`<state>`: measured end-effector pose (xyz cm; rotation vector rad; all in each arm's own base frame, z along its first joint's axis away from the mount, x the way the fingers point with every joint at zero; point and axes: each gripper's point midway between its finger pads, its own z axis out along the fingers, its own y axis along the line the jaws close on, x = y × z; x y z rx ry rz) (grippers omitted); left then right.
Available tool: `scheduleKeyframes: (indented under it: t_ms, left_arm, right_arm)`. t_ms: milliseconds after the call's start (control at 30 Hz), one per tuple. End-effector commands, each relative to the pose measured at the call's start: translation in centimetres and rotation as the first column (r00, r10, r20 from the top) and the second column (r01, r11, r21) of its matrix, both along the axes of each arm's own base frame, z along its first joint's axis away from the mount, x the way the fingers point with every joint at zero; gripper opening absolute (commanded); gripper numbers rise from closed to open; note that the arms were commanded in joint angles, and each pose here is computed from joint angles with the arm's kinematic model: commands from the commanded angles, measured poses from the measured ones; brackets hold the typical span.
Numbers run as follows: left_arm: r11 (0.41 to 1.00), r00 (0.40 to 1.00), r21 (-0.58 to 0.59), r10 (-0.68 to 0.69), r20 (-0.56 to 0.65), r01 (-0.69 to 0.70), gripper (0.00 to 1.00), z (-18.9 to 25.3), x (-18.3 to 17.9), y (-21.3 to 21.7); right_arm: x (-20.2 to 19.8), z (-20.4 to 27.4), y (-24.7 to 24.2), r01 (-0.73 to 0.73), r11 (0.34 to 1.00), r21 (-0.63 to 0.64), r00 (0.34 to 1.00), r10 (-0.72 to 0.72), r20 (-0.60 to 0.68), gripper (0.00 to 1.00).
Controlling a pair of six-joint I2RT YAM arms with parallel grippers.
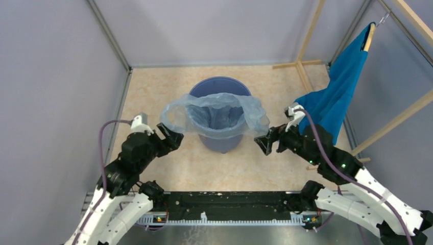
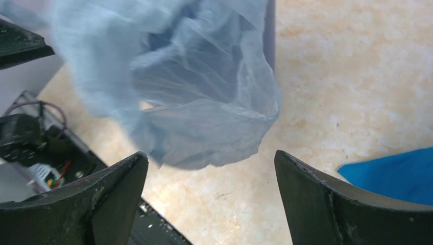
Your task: Put the trash bags into the trash bin
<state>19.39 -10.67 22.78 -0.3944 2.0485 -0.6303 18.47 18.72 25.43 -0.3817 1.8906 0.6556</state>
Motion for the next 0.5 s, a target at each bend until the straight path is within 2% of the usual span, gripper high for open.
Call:
scheduleKeyframes:
  t_ms: [0,67,133,233,367,467]
  left_arm:
    - [0.997,0.993,-0.048,-0.063,0.097,0.067,0.96,5.1,-4.1,1.2]
    - [0.994,0.977,-0.016,-0.101,0.190,0.105,0.99,8.2,-5.1,1.8]
    - [0.992,0.956,0.070,-0.118,0.269,0.102,0.99,11.0,-5.2,2.8]
    - [0.969,0.947,0.239,-0.130,0.294,0.059,0.99,13.6,-2.6,3.5]
    - [0.873,0.963,0.481,-0.197,0.186,0.086,0.99,12.4,2.2,2.8]
    - [0.822,0.967,0.565,-0.197,0.163,0.072,0.99,11.4,4.9,2.6]
  right_arm:
    - [-3.4,4.5,-1.0,-0.132,0.991,0.000,0.991,0.132,0.020,0.97]
    - [-4.0,7.1,-1.4,-0.168,0.986,-0.014,0.983,0.168,0.075,0.99]
    - [-3.8,10.2,-1.6,-0.182,0.982,-0.042,0.971,0.186,0.151,0.99]
    - [-2.6,12.1,0.2,-0.232,0.964,-0.125,0.953,0.252,0.168,0.99]
    - [0.6,12.8,2.4,-0.206,0.949,-0.238,0.956,0.247,0.160,0.99]
    - [2.6,12.8,3.1,-0.095,0.915,-0.391,0.960,0.188,0.207,0.99]
